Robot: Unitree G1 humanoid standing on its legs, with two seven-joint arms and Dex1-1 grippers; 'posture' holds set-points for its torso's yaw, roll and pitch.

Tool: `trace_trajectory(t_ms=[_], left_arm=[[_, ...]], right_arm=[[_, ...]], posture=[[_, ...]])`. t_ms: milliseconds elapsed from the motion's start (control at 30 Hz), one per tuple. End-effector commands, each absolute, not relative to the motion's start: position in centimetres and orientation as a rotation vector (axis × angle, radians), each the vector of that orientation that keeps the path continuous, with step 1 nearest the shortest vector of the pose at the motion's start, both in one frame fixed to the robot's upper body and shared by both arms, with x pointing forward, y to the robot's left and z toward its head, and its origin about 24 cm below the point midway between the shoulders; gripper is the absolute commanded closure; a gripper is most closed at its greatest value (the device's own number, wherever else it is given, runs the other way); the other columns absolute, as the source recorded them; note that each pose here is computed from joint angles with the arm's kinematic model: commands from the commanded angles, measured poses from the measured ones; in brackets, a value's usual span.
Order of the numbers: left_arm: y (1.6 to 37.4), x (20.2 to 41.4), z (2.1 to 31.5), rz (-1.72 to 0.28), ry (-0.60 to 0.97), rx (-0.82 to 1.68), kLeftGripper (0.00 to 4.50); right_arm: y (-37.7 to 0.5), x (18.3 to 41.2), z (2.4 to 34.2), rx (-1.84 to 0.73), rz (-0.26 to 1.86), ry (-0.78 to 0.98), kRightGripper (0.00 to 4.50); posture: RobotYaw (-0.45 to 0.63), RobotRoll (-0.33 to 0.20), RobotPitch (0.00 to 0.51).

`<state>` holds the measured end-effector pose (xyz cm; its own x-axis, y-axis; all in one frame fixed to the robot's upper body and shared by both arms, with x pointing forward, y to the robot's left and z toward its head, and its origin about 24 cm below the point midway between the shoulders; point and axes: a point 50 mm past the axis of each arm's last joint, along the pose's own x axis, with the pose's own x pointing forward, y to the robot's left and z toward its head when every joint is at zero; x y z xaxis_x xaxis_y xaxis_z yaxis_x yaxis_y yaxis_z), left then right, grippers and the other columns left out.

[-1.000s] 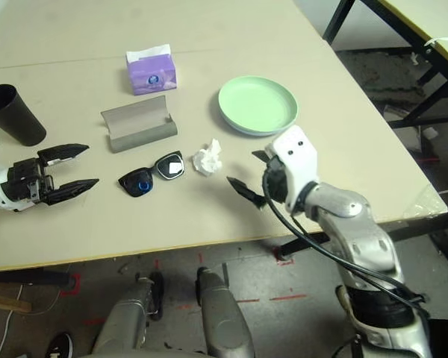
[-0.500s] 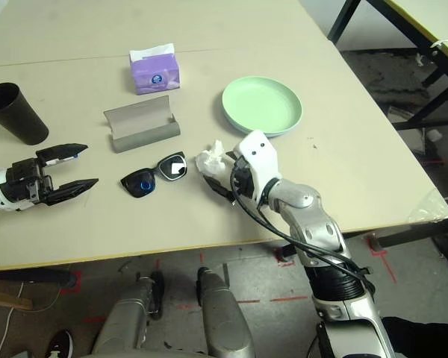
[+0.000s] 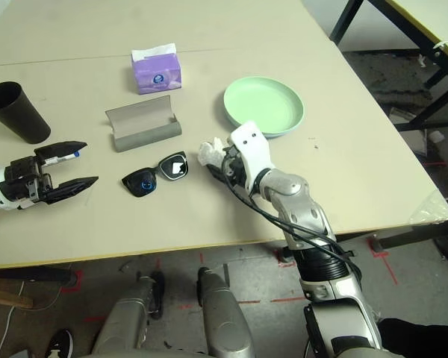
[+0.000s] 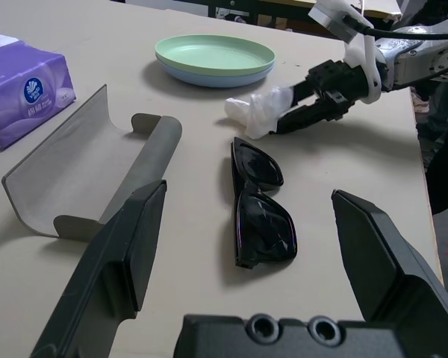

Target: Organize and tidy the items on the table.

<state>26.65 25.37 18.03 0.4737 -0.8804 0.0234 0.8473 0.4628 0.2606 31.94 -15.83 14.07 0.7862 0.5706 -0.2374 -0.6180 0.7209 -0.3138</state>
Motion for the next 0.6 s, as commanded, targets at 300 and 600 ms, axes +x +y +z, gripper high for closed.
trace_trajectory(t_ms=[300,600], left_arm=[[25.3,26.6,17.2,-1.069,-0.148,0.209,0.00],[25.1,26.8,17.1,-1.069,-0.155,0.205,0.00]], right_arm=[[-17.9,32.1,16.3,-0.327,0.589,0.105,4.47],[-18.3,31.9,16.1,-0.335,0.587,0.130,4.47]], posture=[[-0.23,0.000,0.251],[-0.23,0.000,0.250]])
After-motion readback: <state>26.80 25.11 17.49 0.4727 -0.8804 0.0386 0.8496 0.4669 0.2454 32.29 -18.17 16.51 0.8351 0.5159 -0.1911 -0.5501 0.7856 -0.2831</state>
